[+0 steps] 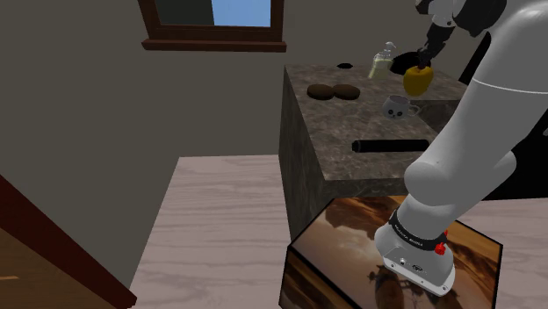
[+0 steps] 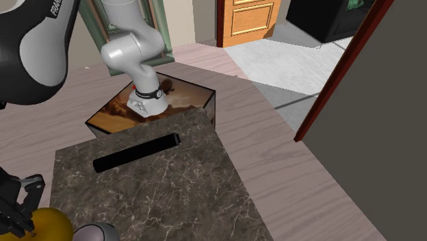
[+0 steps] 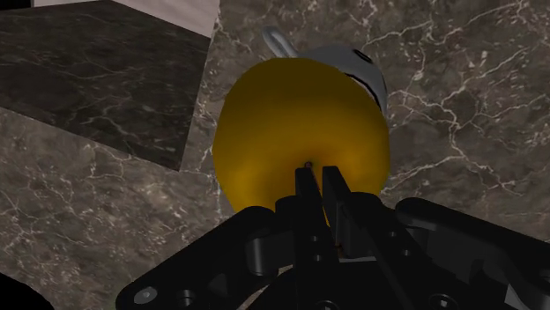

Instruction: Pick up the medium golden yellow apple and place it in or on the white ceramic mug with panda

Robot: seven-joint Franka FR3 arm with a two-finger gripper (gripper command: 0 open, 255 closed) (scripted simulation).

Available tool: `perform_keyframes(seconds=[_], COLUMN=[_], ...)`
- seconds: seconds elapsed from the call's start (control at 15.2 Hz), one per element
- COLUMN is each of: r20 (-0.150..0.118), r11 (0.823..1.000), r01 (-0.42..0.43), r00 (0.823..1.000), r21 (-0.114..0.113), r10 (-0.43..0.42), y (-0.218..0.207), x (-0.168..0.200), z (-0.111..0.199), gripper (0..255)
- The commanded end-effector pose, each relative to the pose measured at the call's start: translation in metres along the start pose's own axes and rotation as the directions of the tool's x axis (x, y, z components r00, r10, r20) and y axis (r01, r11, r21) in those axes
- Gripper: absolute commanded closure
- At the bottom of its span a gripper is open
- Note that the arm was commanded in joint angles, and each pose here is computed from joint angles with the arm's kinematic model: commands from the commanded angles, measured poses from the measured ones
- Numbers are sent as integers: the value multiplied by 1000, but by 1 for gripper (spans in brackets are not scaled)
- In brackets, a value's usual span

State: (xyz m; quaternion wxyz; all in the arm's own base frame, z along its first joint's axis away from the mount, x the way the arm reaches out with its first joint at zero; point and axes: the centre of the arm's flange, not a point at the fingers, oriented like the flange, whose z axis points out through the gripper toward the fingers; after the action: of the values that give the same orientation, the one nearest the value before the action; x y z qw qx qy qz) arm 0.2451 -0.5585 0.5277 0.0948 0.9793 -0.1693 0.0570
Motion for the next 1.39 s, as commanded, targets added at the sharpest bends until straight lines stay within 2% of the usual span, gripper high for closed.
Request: perform_keyframes(seconds=[0.0,0.2,0.73,0.79,1.12,1.32], r20=[-1,-1,-1,-1,-1,-1], r11=[1000,1000,1000,1000,1000,1000], r01=[0,0,0,0,0,0], r00=[1000,1000,1000,1000,1000,1000], r21=[0,0,0,0,0,0], r10=[0,0,0,0,0,0], y=[-2,-5,-5,-5,-5,-5], x=[-2,-4,-4,-4,-4,-4], z=[10,28,28,29,28,-11], gripper=[255,255,255,0,0,0])
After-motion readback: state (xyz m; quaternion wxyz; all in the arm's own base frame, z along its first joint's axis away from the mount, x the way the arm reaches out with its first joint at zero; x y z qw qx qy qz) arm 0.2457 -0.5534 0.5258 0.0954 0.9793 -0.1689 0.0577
